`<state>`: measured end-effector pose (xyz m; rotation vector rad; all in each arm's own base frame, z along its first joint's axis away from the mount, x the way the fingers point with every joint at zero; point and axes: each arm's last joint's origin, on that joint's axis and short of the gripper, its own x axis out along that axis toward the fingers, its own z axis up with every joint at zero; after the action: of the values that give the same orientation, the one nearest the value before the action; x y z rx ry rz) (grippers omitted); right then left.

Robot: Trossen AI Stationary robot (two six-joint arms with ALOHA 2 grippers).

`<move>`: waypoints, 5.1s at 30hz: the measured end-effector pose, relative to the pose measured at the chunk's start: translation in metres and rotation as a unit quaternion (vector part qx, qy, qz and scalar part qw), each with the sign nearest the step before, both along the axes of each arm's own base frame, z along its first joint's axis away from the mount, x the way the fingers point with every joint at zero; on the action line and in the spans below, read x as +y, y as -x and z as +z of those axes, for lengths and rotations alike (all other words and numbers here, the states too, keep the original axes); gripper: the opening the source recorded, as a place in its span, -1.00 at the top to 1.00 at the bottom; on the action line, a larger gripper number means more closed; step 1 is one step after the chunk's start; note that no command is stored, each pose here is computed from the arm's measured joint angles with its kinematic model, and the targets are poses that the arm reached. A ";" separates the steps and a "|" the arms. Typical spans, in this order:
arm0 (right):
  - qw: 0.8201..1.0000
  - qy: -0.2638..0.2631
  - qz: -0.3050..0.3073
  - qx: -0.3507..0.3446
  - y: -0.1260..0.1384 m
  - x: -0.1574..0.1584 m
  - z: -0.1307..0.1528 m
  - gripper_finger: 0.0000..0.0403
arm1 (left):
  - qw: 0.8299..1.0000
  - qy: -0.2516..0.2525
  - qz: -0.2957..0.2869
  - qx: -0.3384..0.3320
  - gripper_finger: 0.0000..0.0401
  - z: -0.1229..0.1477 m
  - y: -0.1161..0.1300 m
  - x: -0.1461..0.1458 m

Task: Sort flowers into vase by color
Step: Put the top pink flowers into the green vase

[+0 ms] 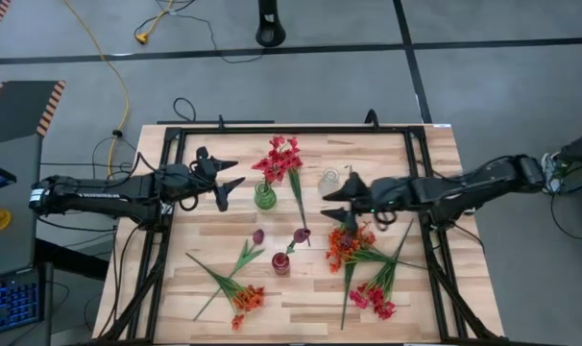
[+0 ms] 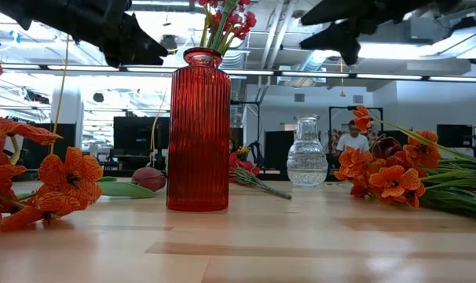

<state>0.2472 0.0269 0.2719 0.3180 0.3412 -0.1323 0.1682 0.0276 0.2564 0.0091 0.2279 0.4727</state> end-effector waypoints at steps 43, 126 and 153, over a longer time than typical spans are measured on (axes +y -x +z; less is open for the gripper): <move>0.918 -0.049 -0.224 0.323 -0.136 -0.020 -0.120 0.07 | 0.997 0.027 -0.026 0.069 -0.17 -0.018 -0.007 -0.001; 0.922 -0.056 -0.272 0.270 -0.142 -0.030 -0.082 0.90 | 0.996 0.030 -0.039 0.075 -0.17 -0.020 -0.010 -0.002; 0.922 0.034 -0.346 0.172 -0.056 -0.050 0.048 0.90 | 0.996 0.028 -0.039 0.073 -0.17 -0.020 -0.010 -0.002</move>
<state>0.3035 -0.0236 0.3201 0.3353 0.5614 -0.9038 0.1785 0.0259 0.2369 -0.0027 0.3822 0.3877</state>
